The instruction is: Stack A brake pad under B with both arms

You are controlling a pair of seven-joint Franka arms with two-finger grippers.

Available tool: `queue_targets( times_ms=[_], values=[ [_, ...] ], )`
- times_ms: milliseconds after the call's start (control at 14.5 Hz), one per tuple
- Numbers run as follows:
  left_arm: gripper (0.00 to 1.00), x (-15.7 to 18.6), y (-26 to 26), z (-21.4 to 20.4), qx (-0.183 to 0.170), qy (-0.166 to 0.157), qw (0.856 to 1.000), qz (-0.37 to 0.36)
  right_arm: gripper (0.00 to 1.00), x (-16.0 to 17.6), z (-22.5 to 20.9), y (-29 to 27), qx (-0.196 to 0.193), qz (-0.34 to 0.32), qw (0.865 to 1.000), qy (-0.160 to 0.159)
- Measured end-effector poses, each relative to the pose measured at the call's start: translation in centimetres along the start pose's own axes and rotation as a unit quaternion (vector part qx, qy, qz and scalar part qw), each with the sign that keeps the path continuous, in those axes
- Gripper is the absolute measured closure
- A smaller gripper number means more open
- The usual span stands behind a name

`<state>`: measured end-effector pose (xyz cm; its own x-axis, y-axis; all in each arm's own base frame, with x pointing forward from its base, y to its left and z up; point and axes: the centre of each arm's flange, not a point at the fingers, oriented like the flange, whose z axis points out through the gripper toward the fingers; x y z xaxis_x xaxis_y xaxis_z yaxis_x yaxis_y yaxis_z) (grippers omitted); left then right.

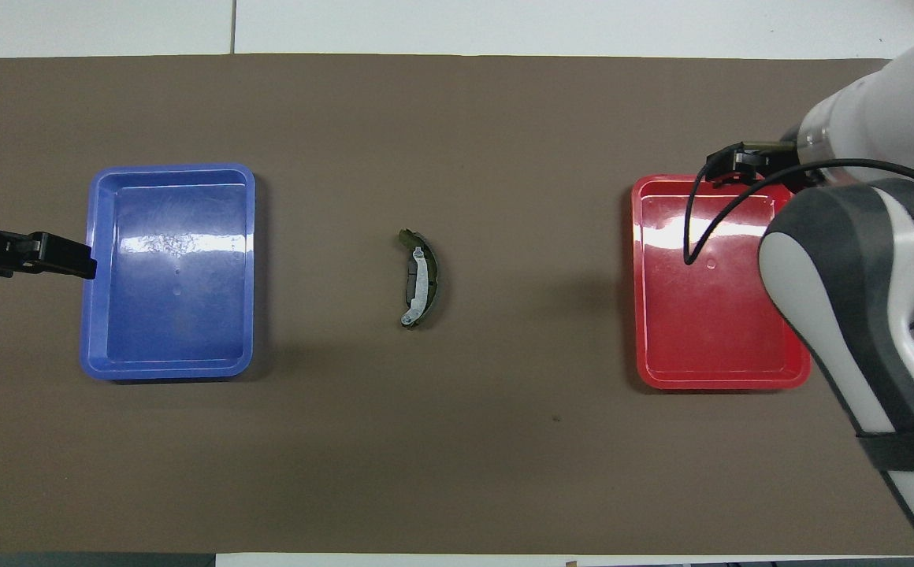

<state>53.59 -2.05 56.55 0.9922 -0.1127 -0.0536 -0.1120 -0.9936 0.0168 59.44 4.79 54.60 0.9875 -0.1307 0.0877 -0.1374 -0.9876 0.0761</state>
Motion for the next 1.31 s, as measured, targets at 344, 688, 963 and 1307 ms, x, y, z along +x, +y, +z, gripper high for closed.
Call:
queue_targets(
  times_ms=[344,688,963,1307],
  values=[
    [0.0,0.0,0.0,0.0,0.0,0.0,1.0,0.0,0.0,-3.0,-2.1,7.6,0.017,-0.006,0.999,-0.047],
    [0.0,0.0,0.0,0.0,0.0,0.0,1.0,0.0,0.0,-3.9,-6.6,8.1,0.018,-0.007,0.998,-0.064],
    [0.0,0.0,0.0,0.0,0.0,0.0,1.0,0.0,0.0,-3.3,-8.0,5.9,0.018,-0.017,0.998,-0.057],
    [0.0,0.0,0.0,0.0,0.0,0.0,1.0,0.0,0.0,-2.8,-8.0,4.4,0.019,-0.032,0.998,-0.05]
  ],
)
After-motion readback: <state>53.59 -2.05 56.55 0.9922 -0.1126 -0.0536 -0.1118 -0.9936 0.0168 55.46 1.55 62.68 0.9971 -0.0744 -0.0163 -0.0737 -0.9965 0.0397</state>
